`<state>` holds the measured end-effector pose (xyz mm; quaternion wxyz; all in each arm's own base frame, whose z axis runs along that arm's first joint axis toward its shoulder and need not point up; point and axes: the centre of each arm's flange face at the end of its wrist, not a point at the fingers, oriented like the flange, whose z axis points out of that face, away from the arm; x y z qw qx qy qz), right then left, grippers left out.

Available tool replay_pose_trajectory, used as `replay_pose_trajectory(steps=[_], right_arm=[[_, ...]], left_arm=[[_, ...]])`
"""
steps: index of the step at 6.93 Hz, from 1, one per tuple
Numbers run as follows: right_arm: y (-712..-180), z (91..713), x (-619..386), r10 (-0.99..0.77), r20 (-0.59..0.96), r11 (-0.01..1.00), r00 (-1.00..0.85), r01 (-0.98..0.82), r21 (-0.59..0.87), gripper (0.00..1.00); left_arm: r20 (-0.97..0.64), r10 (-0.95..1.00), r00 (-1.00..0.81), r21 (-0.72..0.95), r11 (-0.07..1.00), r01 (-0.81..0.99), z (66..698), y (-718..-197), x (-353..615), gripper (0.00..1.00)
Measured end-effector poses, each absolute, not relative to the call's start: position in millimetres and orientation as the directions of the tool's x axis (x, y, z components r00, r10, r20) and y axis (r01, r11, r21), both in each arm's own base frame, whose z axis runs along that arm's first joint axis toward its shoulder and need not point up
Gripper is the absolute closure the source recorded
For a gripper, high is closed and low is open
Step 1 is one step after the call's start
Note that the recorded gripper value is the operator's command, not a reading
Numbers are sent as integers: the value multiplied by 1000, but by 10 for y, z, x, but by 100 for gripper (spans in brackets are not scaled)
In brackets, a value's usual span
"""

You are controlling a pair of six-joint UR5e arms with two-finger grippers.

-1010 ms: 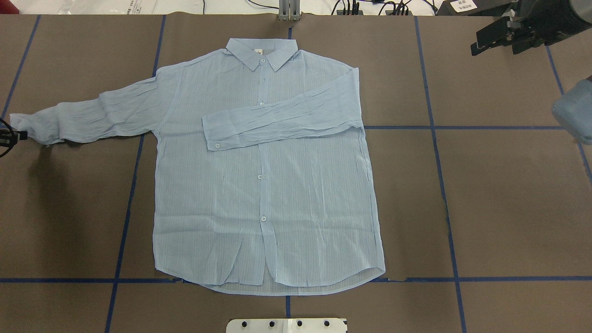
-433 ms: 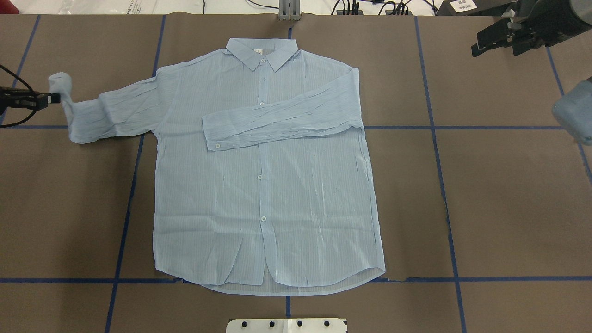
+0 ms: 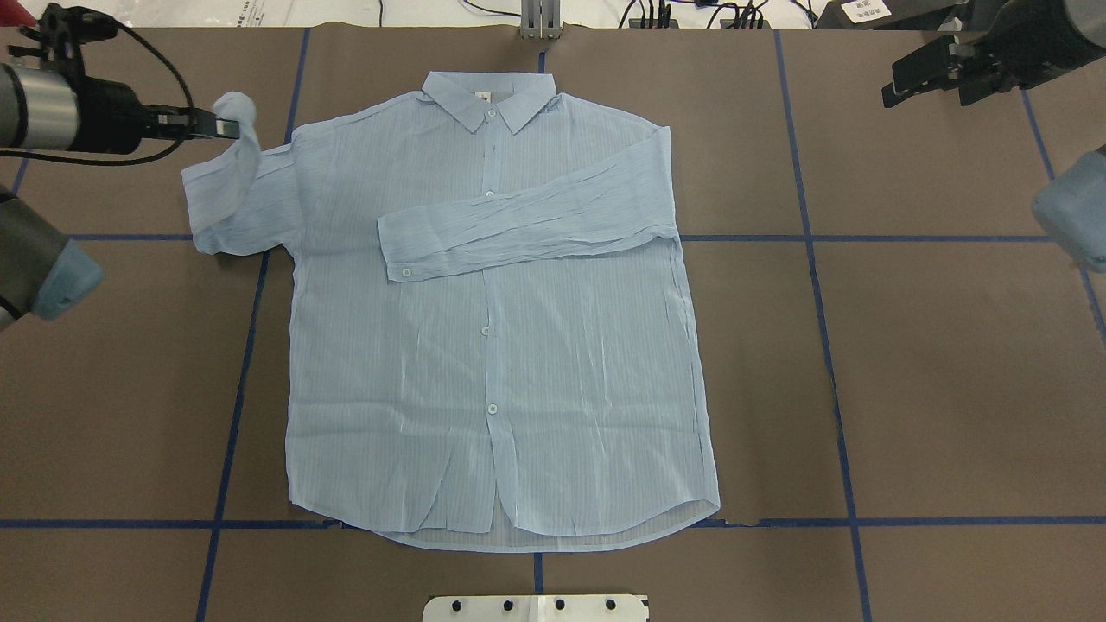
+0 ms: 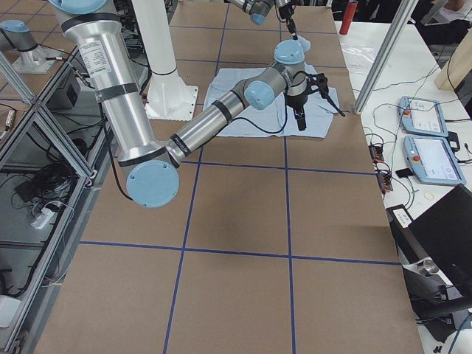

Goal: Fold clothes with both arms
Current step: 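Fold the held sleeve across the shirt front with the left gripper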

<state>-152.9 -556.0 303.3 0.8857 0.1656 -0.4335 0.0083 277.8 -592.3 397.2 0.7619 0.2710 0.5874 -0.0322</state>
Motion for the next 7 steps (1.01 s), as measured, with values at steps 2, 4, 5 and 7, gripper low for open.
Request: replay_pose_trajectory(steps=[2, 4, 5, 7], right_arm=[[-5565, 3060, -1535, -125, 770, 946, 626, -157, 282, 0], [-5574, 3101, -1540, -118, 768, 949, 629, -157, 274, 0], [-5573, 3119, -1539, -116, 767, 949, 631, -157, 272, 0], [-5577, 3146, -1540, -112, 766, 951, 633, -157, 268, 0]], left_arm=[[-941, 213, 264, 302, 880, 366, 3105, -5937, 3689, 100], [-945, 207, 254, 292, 884, 364, 2578, -5691, 4427, 100], [-943, 219, 252, 303, 880, 367, 2450, -5492, 4751, 100], [-939, 247, 240, 323, 874, 362, 2252, -5101, 5248, 100]])
